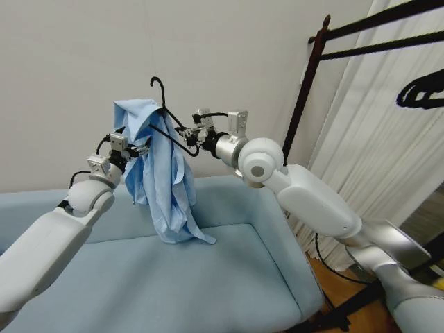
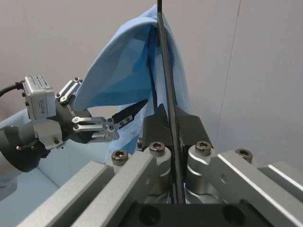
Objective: Pick up the clothes from the sofa and hang them on the clothes hanger.
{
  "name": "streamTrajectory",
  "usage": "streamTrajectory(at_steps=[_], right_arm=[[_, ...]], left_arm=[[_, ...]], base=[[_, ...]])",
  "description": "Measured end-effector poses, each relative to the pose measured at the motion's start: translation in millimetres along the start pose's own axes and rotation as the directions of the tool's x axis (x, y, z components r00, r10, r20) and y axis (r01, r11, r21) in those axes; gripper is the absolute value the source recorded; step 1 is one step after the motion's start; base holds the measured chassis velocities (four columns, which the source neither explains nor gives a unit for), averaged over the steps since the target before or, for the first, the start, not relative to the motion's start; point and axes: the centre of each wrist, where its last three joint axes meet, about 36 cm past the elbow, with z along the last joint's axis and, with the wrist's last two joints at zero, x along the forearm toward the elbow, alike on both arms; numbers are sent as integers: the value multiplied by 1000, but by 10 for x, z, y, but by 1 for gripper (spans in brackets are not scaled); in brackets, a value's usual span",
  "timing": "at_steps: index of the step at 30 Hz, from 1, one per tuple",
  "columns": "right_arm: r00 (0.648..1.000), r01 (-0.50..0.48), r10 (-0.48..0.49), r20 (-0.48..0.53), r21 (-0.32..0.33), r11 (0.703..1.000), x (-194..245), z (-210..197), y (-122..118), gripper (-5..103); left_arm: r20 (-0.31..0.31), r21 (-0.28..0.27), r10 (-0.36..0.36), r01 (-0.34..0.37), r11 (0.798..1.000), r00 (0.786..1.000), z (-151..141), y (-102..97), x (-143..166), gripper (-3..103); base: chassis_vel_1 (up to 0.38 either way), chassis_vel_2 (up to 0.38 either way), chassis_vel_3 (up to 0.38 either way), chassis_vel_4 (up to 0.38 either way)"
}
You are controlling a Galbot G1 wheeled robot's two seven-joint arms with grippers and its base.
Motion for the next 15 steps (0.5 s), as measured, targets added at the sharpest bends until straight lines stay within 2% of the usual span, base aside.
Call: streamTrajectory(at_steps=[2,5,7,8,9,13,15], right_arm=[[1000,0,0,-1,0,1000,-1,2,0,2],[1000,0,0,-7,1,1000,-9,13,1,2],[1000,0,0,-8,1,1000,-12,16,-1,2],[1000,-1,1,-10,2,1000,-15,18,-2,2],[1000,-1,1,-10,2,1000,-15,18,-2,2],[1000,-2,2,-7,4,1000,-22,-9,0,2],[1000,-3,3,-6,5,1000,-24,-19,0,2]], left_arm=[[3,2,2,-2,1000,1000,7,-3,-1,89],[9,7,9,-9,1000,1000,14,-13,0,74],[9,7,12,-12,1000,1000,15,-15,2,74],[9,8,14,-14,1000,1000,15,-12,6,62],[9,8,14,-14,1000,1000,15,-12,6,62],[9,10,12,-12,1000,1000,6,6,17,41],[8,11,12,-12,1000,1000,5,6,22,41]], base=[[0,0,0,0],[0,0,0,0],[0,0,0,0],[0,0,0,0],[0,0,0,0],[0,0,0,0],[0,0,0,0]])
